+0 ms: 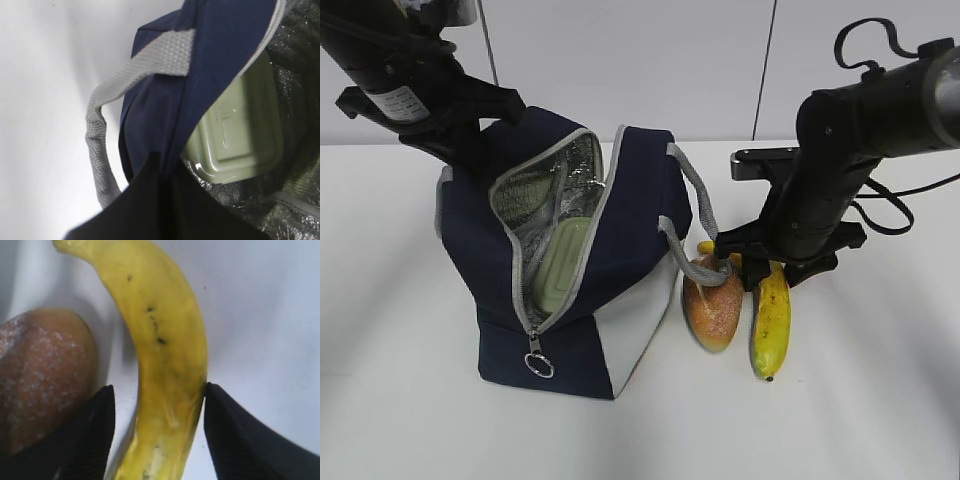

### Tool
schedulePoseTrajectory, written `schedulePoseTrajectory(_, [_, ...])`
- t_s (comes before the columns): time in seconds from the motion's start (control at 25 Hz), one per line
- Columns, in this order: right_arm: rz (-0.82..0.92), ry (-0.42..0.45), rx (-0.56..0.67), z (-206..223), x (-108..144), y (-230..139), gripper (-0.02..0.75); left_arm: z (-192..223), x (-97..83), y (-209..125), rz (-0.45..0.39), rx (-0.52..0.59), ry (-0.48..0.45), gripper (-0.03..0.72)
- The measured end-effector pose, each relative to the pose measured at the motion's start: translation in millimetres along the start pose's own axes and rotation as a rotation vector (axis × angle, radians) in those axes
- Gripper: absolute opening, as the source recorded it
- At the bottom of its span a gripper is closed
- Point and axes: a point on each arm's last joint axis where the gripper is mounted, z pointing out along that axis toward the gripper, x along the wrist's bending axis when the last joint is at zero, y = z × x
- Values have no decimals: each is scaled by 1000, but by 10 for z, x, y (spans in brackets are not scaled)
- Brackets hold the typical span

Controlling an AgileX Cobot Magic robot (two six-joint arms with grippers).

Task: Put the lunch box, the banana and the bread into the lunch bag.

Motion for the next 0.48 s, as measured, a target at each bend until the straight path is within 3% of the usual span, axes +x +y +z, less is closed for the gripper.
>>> schedulePoseTrajectory(0.2, [18, -7, 42, 112, 2, -4, 414, -1, 1, 0, 1, 0, 1, -3])
schedulePoseTrajectory(0.4, [24, -16, 59, 116, -6, -17, 316, -1, 2, 0, 1, 0, 2, -3])
schedulePoseTrajectory(0.48, [12, -38, 69, 111, -26, -22, 311, -1, 2, -1, 1, 1, 2, -3])
